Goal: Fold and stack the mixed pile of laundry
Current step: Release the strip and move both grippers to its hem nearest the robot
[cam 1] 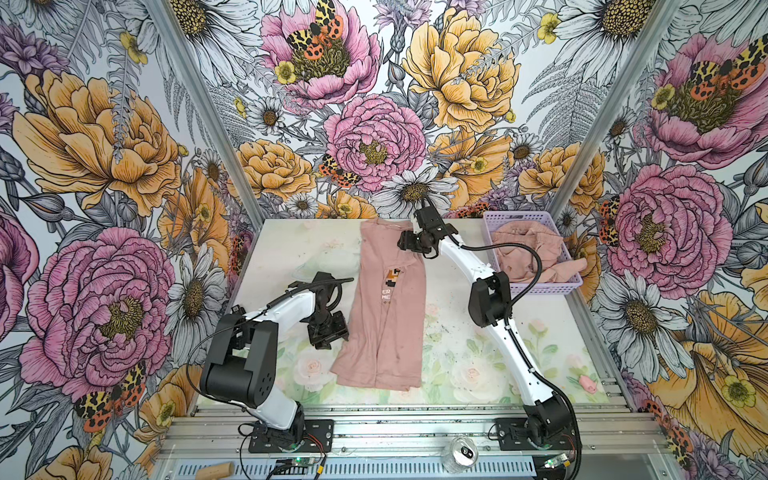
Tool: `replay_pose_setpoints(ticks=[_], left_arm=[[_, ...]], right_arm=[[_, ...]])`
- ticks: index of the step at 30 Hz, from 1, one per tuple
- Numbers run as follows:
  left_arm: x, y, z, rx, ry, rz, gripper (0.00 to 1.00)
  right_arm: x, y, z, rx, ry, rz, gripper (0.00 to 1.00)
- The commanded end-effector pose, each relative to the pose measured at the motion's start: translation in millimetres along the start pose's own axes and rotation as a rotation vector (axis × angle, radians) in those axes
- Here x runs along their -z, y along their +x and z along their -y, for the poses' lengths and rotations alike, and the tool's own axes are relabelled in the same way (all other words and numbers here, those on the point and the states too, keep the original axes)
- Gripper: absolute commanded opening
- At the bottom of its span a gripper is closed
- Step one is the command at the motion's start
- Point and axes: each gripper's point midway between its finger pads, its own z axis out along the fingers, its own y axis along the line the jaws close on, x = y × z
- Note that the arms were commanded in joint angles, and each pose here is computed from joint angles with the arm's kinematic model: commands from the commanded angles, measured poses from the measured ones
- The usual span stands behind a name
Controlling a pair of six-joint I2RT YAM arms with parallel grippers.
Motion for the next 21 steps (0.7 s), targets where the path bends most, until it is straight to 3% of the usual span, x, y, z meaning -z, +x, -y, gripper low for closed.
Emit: replay_pose_setpoints(ticks=[1,4,8,21], left_arm=[[-4,14,9,-0.048,0.033,-0.008,0.56],[-10,26,5,-0.041,0.014,-0.019,0.56],[-12,31,-1,-0.035,-0.009,-0.003,0.55],[-28,56,-12,0.036,-0.034,-0.020,0.37]], right_arm=[[83,-40,-14,0.041,0.052,0.110,0.71],[116,-30,-11,0.020,0.063,0.081,0.71],[136,15,-9,-0.015,0.068,-0.029,0.72],[203,291,-53,-0.086,0.027,-0.488,0.68]])
